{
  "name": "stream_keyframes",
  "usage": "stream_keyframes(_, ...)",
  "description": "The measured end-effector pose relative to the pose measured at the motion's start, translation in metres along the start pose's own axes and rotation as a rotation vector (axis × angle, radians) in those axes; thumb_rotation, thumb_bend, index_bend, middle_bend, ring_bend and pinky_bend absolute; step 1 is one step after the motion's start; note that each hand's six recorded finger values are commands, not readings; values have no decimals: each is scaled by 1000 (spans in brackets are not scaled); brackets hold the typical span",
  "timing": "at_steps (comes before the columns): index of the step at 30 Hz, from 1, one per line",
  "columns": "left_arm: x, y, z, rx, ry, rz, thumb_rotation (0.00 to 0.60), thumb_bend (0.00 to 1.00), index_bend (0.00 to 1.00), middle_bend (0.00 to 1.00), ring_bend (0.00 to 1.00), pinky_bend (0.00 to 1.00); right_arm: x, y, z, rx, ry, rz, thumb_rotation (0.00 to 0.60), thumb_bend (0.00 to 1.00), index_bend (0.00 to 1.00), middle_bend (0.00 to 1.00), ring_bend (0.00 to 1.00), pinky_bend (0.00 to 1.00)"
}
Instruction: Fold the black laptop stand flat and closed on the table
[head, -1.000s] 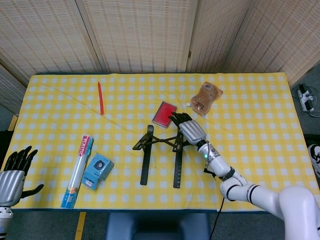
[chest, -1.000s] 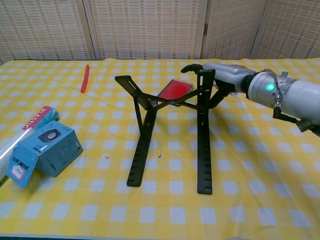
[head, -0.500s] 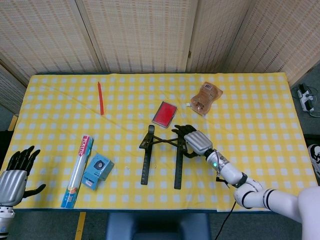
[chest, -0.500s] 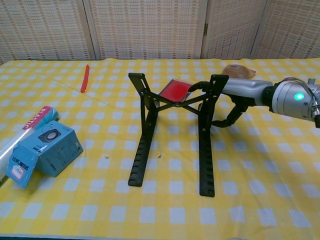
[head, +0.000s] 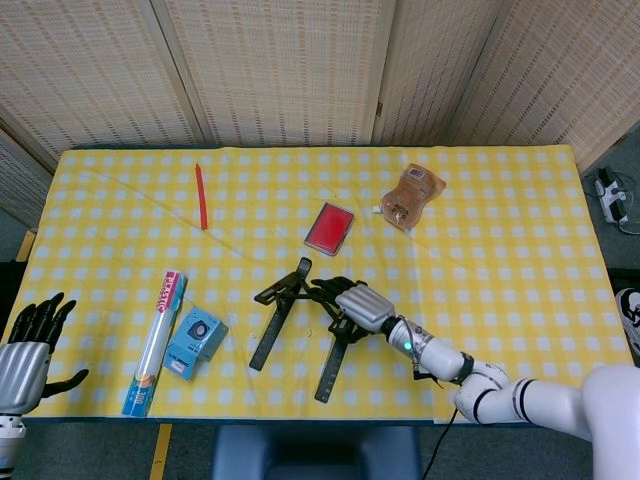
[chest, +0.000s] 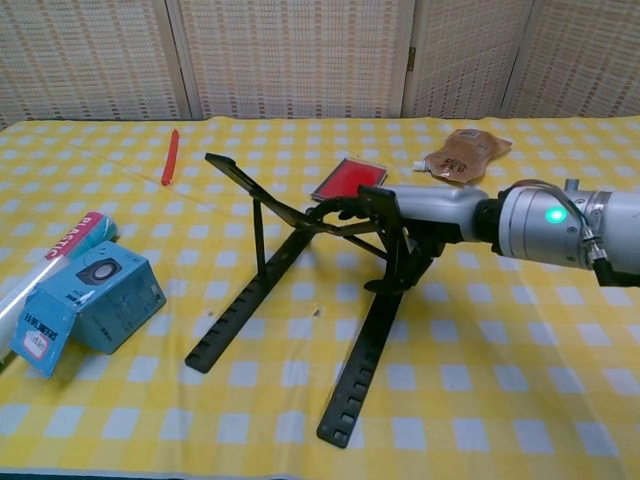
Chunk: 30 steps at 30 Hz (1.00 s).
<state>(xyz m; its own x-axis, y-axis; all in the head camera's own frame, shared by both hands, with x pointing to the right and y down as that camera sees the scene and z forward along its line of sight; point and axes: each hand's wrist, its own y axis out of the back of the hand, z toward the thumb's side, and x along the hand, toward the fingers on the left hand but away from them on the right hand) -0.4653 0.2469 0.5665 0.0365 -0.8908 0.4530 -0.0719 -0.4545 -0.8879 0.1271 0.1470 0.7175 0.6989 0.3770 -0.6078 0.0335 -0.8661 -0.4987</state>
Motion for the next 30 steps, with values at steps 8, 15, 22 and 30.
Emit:
stream_keyframes(8, 0, -1, 1, -3, -5, -2, 600, 90, 0, 0, 0, 0, 1, -17, 19, -1, 72, 56, 600, 391, 0, 0, 0, 0)
stream_keyframes(15, 2, -1, 5, -4, -19, -2, 600, 90, 0, 0, 0, 0, 14, -1, 9, -4, 61, 5, 600, 391, 0, 0, 0, 0)
stream_keyframes(22, 4, 0, 10, -3, -33, -4, 600, 89, 0, 0, 0, 0, 38, 8, 11, -15, 73, -21, 600, 390, 0, 0, 0, 0)
stream_keyframes(30, 5, -1, 13, -5, -40, -7, 600, 89, 0, 0, 0, 0, 40, 0, 34, -33, 125, -26, 600, 391, 0, 0, 0, 0)
